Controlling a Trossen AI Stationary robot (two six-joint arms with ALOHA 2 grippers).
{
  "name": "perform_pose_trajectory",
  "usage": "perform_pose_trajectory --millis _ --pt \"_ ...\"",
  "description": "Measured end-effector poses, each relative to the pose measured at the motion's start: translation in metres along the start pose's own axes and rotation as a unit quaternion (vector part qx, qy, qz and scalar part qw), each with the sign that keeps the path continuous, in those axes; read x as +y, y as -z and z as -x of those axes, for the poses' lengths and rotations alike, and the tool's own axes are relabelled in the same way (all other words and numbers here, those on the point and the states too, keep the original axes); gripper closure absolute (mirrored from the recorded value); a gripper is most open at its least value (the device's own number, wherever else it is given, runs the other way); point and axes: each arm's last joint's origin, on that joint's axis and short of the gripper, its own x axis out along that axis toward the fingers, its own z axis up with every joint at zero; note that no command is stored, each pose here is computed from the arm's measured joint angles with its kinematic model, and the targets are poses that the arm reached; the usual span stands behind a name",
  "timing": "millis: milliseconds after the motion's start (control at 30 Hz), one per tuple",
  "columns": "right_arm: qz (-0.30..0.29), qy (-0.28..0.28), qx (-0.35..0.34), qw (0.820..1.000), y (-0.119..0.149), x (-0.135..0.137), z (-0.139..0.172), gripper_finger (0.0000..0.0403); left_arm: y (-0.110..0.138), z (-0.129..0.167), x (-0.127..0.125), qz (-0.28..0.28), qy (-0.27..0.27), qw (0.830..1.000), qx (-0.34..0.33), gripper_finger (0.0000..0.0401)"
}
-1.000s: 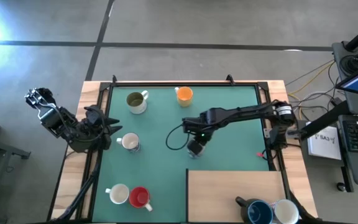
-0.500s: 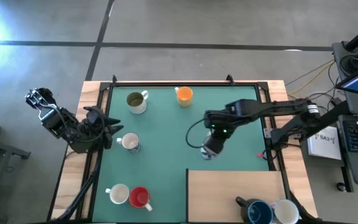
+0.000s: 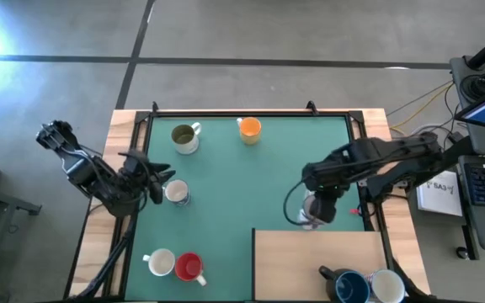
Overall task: Place coffee mugs
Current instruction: Put the right blue patterned mug on the shelf
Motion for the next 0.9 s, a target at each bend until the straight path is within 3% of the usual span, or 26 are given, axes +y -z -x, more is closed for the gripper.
perform_pose_trajectory --millis 267,633,900 --pt "0.033 -0.013 0.01 0.999 0.026 0.014 0.003 0.0389 0.016 -0.014 -0.022 0.014 -0.023 1.0 0.005 0.0278" --pt "0.111 -0.016 0.057 0.992 0.07 0.041 -0.008 0.0389 0.023 -0.022 -0.04 0.035 -0.013 0.999 -0.011 0.0278" --pt "0.104 0.002 0.029 0.994 0.09 0.036 -0.004 0.0389 0.021 -0.022 -0.04 0.048 -0.011 0.998 -0.026 0.0278"
